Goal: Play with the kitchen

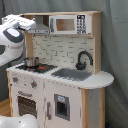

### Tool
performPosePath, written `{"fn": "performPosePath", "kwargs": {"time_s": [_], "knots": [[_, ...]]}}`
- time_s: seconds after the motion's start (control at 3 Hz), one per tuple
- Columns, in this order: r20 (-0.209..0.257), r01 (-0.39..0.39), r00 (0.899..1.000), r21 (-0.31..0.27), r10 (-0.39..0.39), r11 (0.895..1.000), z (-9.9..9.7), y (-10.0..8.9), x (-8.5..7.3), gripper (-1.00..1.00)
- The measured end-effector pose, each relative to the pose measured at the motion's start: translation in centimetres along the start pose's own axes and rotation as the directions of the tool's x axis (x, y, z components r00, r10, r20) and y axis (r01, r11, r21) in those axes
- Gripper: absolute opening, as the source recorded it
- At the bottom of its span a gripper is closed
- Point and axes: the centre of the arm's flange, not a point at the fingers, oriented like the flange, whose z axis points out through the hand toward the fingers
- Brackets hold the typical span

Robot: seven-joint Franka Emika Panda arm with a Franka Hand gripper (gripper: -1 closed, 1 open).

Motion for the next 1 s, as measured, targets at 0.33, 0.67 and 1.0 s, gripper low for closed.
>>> {"fn": "performPosePath", "kwargs": {"time_s": [0.33, 0.67, 1.0], "knots": [[0.026, -0.049, 0.998, -0.018, 0.049, 0.999, 0.0, 0.0, 1.1, 1.0], [0.05, -0.096, 0.994, -0.041, 0.098, 0.995, -0.1, 0.1, 2.4, 1.0], [0.076, -0.142, 0.986, -0.065, 0.146, 0.988, -0.1, 0.2, 3.7, 1.0]]}}
